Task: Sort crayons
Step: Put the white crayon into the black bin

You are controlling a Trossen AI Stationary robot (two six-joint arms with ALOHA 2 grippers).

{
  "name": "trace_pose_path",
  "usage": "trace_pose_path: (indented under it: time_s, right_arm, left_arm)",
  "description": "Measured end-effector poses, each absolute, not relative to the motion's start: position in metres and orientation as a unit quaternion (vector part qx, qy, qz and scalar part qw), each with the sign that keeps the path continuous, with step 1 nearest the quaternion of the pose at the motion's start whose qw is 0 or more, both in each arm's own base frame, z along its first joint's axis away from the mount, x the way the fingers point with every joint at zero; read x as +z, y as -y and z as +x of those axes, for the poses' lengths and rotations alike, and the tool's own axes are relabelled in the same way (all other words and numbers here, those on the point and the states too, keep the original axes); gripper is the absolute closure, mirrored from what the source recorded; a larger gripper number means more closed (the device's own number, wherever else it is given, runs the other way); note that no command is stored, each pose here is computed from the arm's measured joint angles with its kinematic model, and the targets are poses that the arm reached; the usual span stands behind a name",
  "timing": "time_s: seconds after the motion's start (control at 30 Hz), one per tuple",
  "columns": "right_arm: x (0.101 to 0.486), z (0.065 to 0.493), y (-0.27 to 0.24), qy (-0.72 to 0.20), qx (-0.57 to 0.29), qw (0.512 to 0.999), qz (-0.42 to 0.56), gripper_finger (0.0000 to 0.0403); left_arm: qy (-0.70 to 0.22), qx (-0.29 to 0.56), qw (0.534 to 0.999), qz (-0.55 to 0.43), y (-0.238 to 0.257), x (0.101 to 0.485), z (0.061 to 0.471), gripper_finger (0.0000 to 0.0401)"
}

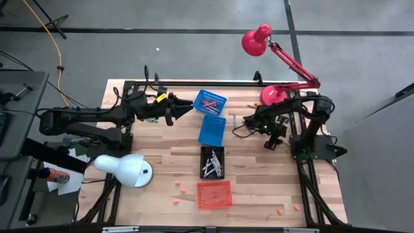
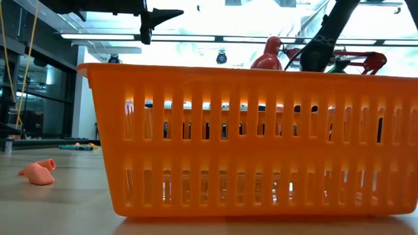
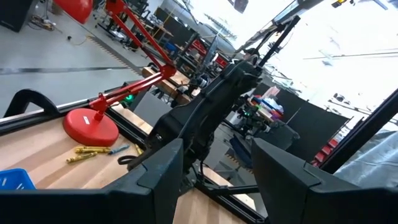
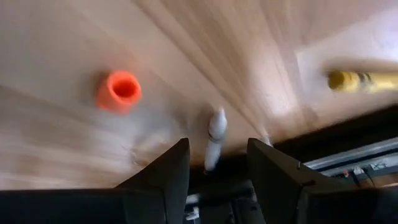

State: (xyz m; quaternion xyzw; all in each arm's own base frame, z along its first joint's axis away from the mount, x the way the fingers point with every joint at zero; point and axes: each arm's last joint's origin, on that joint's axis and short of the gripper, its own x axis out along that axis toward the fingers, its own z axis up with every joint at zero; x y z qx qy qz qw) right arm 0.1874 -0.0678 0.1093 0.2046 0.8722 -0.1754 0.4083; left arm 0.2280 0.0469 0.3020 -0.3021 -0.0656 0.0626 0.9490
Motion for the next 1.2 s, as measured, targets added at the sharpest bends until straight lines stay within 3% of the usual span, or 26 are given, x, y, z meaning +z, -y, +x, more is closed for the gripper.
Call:
trace_pose_path:
  time_s: [0.23,0.5,0.6,0.8,1.2]
  right_arm:
    - [0.100,0.191,0.068,-0.868,-0.171,0.412,0.217,0.0263]
    - [0.096,0.190,0.067,-0.871,-0.168,0.401,0.228,0.0386]
    - [0.097,0.190,0.064,-0.871,-0.169,0.406,0.220,0.0388]
    - [0.119,0.202,0.055,-0.841,-0.179,0.483,0.168,0.0397]
    - [0.206,0.218,0.040,-0.682,-0.235,0.659,0.212,0.0402]
  left_arm:
    - [0.062,0.048,0.947,-0.313,-0.046,0.302,0.228,0.0224]
    - [0.089,0.040,0.946,-0.309,-0.046,0.308,0.227,0.0224]
    - [0.107,0.036,0.945,-0.306,-0.047,0.311,0.227,0.0224]
    - [0.136,0.045,0.943,-0.299,-0.054,0.318,0.221,0.0224]
    - [0.165,0.070,0.940,-0.289,-0.065,0.327,0.208,0.0224]
